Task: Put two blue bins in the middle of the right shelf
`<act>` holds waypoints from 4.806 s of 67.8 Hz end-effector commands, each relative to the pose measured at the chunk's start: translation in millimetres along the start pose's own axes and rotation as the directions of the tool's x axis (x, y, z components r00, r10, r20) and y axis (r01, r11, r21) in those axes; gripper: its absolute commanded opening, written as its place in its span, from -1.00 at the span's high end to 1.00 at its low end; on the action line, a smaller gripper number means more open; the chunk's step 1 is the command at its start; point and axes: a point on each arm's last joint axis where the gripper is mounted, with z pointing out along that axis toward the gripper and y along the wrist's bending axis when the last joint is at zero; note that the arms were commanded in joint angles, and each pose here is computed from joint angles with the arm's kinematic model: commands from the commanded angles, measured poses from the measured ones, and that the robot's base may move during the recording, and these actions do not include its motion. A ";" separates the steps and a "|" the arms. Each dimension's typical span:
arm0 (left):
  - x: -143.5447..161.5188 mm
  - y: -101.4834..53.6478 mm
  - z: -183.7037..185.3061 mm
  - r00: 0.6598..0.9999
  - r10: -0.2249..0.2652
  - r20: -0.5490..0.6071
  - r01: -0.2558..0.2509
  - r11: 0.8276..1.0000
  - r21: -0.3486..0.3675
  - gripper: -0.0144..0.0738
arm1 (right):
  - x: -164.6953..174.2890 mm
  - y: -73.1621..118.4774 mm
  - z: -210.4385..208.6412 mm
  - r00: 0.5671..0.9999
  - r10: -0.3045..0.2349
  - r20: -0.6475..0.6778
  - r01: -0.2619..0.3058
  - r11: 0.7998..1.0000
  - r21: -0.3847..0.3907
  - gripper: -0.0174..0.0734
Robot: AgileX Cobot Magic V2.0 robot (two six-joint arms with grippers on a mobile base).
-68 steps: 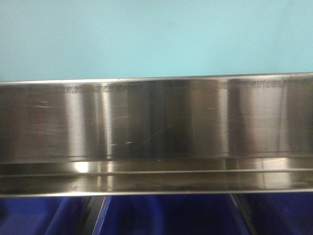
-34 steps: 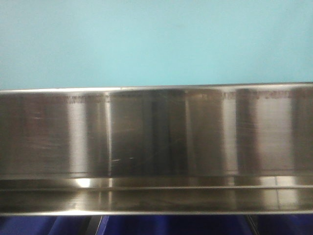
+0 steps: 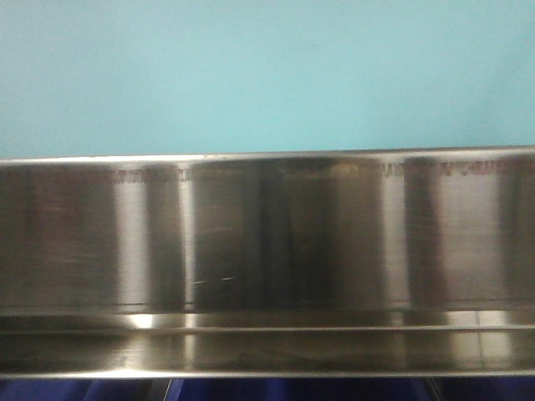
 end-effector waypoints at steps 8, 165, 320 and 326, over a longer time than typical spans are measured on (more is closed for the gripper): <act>-7.7 2.1 -7.7 0.998 -0.001 0.067 0.001 1.000 0.009 0.92 | -7.2 -2.8 -6.4 0.998 -0.008 0.061 0.008 1.000 -0.003 0.97; 73.2 11.9 -16.2 0.956 -0.048 -0.289 0.071 0.995 0.069 0.92 | 62.5 7.4 -25.6 0.976 -0.035 -0.217 0.019 0.997 -0.072 0.97; 105.8 -11.3 35.8 0.894 -0.006 -0.448 0.021 0.999 0.029 0.18 | 99.6 3.8 25.5 0.931 -0.029 -0.363 0.044 0.998 0.033 0.09; 105.3 -11.3 35.6 0.895 -0.006 -0.446 0.022 0.999 0.030 0.00 | 99.3 3.3 25.6 0.932 -0.032 -0.360 0.048 0.998 0.036 0.03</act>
